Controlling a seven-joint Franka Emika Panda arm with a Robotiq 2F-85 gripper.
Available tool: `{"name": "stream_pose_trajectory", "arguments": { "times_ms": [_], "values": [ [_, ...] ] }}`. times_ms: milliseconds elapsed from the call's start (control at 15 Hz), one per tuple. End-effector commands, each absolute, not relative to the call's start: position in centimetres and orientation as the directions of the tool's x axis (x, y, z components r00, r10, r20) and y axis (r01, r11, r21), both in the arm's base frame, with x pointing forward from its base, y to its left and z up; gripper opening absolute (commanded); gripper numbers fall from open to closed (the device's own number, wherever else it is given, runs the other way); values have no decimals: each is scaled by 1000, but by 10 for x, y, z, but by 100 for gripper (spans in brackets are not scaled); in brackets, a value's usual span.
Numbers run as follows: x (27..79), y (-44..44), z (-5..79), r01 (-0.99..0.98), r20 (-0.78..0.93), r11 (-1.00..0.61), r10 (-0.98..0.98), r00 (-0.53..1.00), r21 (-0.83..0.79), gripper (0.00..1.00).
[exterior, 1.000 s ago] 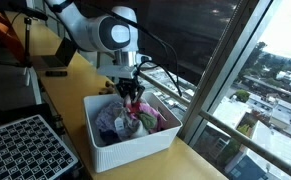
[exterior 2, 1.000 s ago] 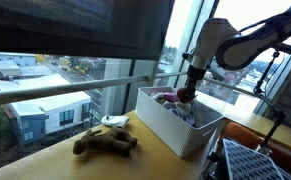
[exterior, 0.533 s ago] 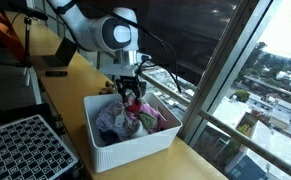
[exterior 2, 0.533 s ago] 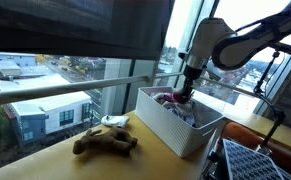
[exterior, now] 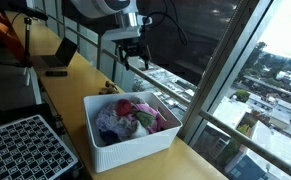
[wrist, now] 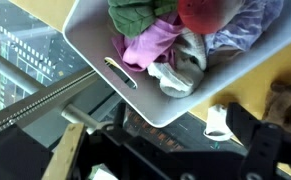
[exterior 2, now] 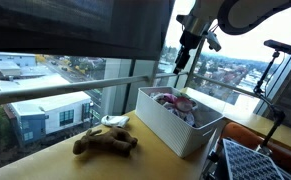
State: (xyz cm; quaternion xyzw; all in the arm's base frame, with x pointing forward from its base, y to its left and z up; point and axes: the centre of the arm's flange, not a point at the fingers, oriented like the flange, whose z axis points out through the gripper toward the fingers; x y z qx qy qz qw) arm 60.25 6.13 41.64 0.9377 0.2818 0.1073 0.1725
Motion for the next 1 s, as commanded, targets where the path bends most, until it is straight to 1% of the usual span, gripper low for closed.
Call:
{"name": "stream_pose_trajectory", "arguments": {
  "times_ms": [0, 267, 600, 933],
  "values": [
    [603, 88, 431, 526, 117, -769, 598, 793, 364, 100],
    [606, 125, 416, 580, 143, -747, 645, 751, 326, 100],
    [625, 189, 392, 636, 165, -723, 685, 709, 269, 100],
    [647, 223, 335, 685, 133, -693, 718, 683, 225, 100]
  ]
}}
